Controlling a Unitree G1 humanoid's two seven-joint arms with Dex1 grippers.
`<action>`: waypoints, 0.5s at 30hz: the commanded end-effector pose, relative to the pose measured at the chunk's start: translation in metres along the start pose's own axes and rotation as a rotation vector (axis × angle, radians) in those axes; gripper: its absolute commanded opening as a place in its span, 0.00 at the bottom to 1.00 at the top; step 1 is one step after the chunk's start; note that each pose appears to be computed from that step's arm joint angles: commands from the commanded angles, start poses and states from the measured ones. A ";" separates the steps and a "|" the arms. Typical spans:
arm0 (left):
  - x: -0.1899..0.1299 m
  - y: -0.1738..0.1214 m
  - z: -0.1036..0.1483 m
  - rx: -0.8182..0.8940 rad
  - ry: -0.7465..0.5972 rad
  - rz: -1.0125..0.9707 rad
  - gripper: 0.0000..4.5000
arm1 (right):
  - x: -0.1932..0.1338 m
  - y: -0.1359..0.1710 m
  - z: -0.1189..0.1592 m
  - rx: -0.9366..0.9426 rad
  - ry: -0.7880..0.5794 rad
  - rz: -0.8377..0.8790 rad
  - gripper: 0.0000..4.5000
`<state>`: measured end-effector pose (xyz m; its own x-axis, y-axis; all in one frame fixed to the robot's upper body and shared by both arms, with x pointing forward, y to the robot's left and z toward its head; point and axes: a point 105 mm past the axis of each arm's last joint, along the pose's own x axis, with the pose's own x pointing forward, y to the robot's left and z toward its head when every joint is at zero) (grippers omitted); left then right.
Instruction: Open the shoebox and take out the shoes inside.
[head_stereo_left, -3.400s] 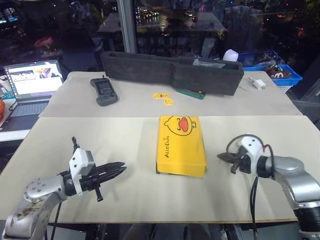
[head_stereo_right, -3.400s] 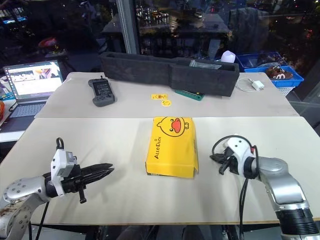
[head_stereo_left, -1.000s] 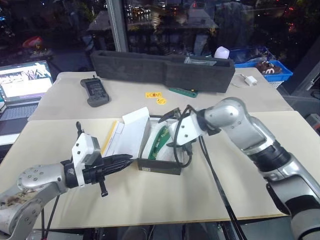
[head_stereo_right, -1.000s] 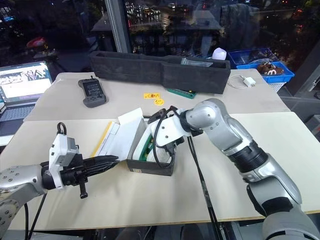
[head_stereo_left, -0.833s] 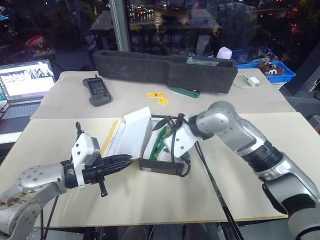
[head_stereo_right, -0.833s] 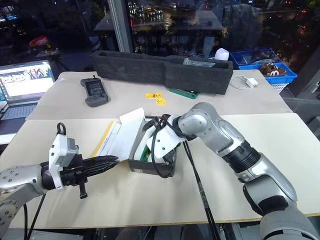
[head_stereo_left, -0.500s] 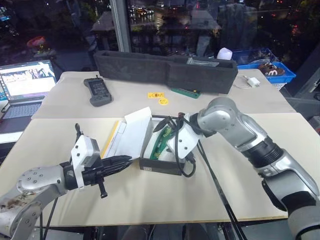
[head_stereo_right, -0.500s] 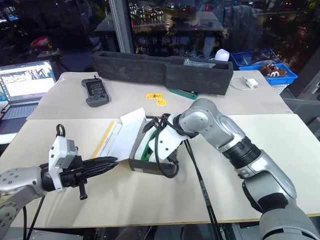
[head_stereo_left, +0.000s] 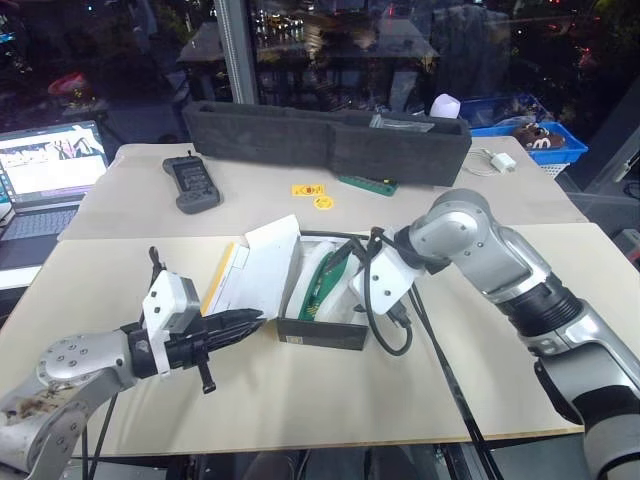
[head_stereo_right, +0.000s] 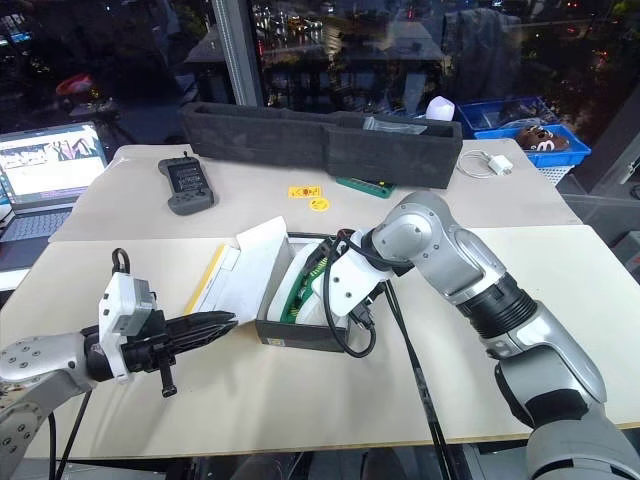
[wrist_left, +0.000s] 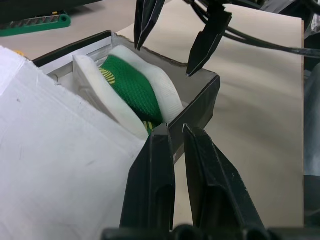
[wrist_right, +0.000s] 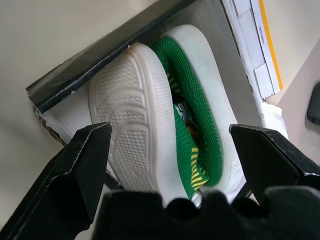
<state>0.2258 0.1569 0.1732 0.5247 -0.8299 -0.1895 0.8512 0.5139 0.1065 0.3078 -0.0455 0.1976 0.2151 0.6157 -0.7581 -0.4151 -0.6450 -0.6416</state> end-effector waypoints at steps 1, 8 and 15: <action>0.004 -0.003 0.007 0.037 -0.035 -0.011 0.11 | 0.021 0.004 -0.005 -0.055 0.029 0.007 0.99; 0.006 -0.001 0.007 0.039 -0.044 -0.007 0.11 | 0.042 0.012 -0.018 -0.086 0.064 0.033 0.99; 0.008 0.000 0.007 0.037 -0.052 0.000 0.11 | 0.035 0.001 -0.012 -0.082 0.036 -0.009 0.70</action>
<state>0.2298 0.1510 0.1700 0.5244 -0.8344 -0.1699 0.8515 0.5150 0.0989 0.3246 -0.0314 0.1568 0.2341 0.5814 -0.7793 -0.3530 -0.6960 -0.6253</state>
